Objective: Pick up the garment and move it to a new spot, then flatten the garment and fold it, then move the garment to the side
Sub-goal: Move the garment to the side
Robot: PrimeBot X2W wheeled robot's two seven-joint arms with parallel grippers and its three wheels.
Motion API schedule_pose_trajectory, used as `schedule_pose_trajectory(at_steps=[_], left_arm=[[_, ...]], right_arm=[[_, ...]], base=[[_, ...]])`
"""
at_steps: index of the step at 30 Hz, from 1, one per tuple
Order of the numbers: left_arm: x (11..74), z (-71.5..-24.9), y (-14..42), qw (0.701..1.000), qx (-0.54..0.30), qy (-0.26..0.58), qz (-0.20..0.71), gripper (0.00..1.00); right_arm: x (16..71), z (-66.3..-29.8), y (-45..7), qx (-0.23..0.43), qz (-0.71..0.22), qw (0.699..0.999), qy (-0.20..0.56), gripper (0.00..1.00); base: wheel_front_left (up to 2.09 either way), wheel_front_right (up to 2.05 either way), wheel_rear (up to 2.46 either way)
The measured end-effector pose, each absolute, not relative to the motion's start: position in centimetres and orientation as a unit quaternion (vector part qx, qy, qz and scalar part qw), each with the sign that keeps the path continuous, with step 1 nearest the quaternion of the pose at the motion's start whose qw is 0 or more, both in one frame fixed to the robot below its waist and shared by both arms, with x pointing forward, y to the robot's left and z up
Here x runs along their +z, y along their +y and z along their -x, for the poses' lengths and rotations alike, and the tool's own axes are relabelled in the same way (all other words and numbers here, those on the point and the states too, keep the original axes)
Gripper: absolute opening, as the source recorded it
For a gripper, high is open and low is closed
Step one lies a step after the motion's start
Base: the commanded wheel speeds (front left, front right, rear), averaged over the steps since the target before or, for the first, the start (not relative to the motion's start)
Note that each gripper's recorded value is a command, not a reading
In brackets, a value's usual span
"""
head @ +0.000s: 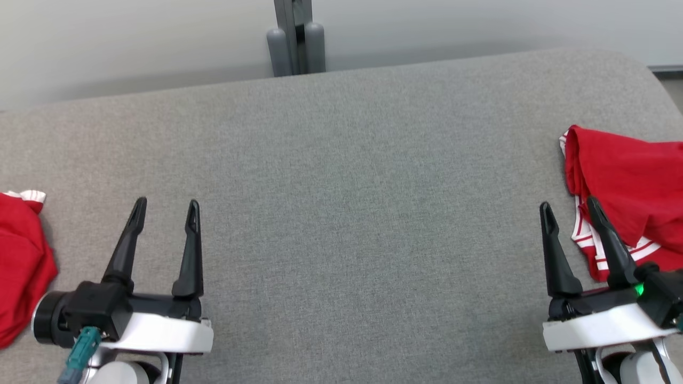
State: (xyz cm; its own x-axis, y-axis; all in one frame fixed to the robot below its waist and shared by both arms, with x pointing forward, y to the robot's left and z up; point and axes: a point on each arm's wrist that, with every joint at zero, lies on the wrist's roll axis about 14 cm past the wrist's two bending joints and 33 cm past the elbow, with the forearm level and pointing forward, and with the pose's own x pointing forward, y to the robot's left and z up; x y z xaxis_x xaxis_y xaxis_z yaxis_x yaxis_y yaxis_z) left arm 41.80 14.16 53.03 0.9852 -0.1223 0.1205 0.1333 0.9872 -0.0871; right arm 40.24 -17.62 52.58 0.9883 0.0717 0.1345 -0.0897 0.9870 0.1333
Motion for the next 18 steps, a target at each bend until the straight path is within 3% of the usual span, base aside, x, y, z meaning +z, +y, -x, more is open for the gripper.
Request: schedule_pose_trajectory(at_steps=[8,18], left_arm=[[53.7,-39.1,14.3,0.995,-0.066,-0.06,0.041,1.0],[54.5,-38.1,14.8,0.996,-0.059,-0.063,0.036,1.0]], right_arm=[[53.1,-37.3,-17.9,0.034,-0.064,0.996,-0.058,1.0],[54.0,-36.2,-17.9,0.034,-0.067,0.995,-0.066,1.0]], base=[[0.0,0.0,0.0],[0.0,0.0,0.0]])
